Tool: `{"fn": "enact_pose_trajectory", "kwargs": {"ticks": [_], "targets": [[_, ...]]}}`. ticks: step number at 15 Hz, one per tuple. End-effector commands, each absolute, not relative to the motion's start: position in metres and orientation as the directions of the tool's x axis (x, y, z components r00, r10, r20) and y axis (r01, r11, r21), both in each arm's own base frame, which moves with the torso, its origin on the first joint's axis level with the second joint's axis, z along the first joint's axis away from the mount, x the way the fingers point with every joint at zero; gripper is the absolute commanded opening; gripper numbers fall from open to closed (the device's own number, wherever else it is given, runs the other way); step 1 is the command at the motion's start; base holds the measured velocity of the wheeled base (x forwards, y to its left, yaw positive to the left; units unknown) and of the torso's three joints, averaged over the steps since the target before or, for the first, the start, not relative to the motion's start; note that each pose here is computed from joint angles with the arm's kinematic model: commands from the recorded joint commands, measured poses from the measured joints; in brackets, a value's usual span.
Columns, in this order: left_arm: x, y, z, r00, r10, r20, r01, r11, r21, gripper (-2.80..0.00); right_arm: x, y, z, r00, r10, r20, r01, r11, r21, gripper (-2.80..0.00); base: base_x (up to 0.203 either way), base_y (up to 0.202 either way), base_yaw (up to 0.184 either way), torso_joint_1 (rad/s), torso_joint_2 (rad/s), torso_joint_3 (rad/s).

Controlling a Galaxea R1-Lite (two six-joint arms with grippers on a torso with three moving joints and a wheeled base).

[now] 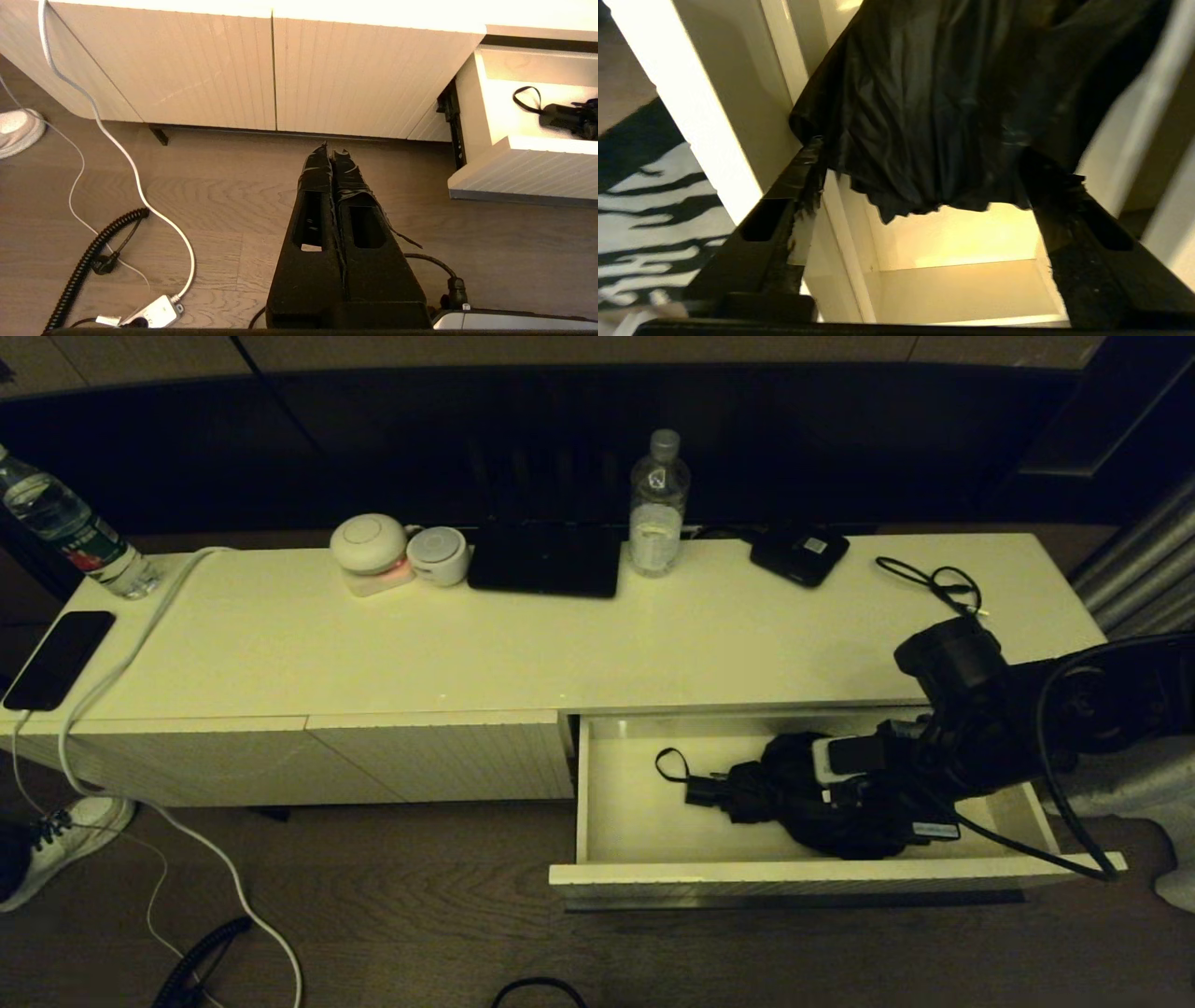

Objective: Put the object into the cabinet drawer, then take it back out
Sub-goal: Take the umbrella out of the drawer and put it on the table

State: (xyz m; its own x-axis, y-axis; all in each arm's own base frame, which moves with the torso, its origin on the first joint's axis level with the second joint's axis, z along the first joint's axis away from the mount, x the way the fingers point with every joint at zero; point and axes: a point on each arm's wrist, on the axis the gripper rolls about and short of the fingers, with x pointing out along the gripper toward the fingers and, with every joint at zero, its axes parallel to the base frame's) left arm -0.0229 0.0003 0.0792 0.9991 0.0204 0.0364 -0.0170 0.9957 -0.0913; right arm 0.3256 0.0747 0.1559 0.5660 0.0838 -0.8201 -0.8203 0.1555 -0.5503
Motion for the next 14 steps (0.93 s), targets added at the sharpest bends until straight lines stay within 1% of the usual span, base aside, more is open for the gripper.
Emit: {"fn": "enact_pose_trajectory", "kwargs": {"ticks": [1,5,14], "targets": [[-0.023,0.0,0.079,0.999,0.021,0.038,-0.018,0.996,-0.093,-2.8,0.333,0.075,0.15,0.531,0.074,-0.844,-0.842,0.155,-0.517,0.0,0.0,0.0,0.0,0.0,0.0,0.0],[-0.023,0.0,0.079,0.999,0.021,0.038,-0.018,0.996,-0.093,-2.8,0.342,0.077,0.151,0.51,0.072,-0.857,-0.855,0.152,-0.495,0.0,0.0,0.0,0.0,0.0,0.0,0.0],[-0.023,0.0,0.079,0.999,0.021,0.038,-0.018,0.996,-0.093,-2.8,0.356,0.081,0.132,0.469,0.092,-0.878,-0.877,0.162,-0.451,0.0,0.0,0.0,0.0,0.0,0.0,0.0]]}}
